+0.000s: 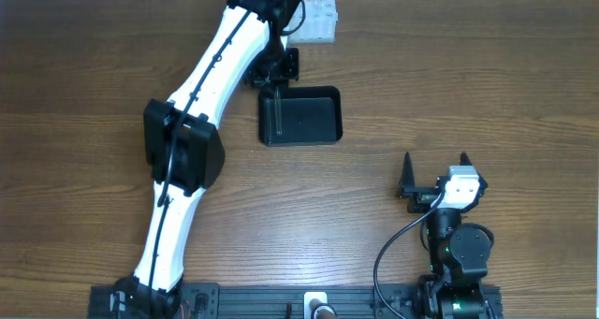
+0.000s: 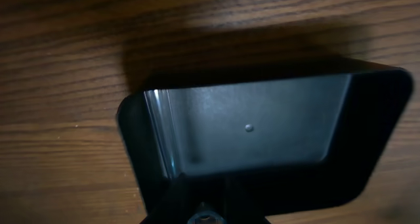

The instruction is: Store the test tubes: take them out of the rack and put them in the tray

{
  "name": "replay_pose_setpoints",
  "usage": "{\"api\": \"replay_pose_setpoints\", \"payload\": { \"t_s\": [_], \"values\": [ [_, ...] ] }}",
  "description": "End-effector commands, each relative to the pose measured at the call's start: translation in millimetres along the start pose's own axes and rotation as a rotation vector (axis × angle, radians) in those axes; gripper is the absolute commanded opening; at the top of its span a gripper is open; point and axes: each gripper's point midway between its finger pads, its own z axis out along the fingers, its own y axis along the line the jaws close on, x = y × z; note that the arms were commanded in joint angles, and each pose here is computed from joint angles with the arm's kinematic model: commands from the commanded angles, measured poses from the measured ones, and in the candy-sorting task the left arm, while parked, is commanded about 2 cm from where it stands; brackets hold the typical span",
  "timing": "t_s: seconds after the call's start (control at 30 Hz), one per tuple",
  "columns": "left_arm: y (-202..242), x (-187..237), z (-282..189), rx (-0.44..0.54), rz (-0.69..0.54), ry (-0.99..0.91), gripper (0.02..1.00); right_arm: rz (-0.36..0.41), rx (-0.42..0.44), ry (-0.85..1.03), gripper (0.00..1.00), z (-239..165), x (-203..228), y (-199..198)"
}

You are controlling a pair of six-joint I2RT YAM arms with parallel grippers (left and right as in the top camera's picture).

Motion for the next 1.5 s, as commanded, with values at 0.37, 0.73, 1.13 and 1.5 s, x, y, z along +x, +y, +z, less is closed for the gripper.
{"api": "replay_pose_setpoints", "payload": {
  "t_s": [0.37, 0.73, 1.13, 1.5],
  "values": [
    [3, 0, 52, 0.011, -0.042, 0.114, 0.066, -0.003, 0.001, -0.001, 0.993, 0, 1, -1],
    [1, -9, 68, 0.018, -0.04, 0.104, 0.066, -0.003, 0.001, -0.001, 0.991, 0, 1, -1],
    [-1, -11, 62, 0.027, -0.036, 0.083, 0.327, -0.003, 0.001, -0.001, 0.993, 0, 1, -1],
    [-13, -8, -57, 0.105, 0.0, -0.141, 0.717, -0.003, 0.001, -0.001, 0.991, 0, 1, -1]
  ]
}}
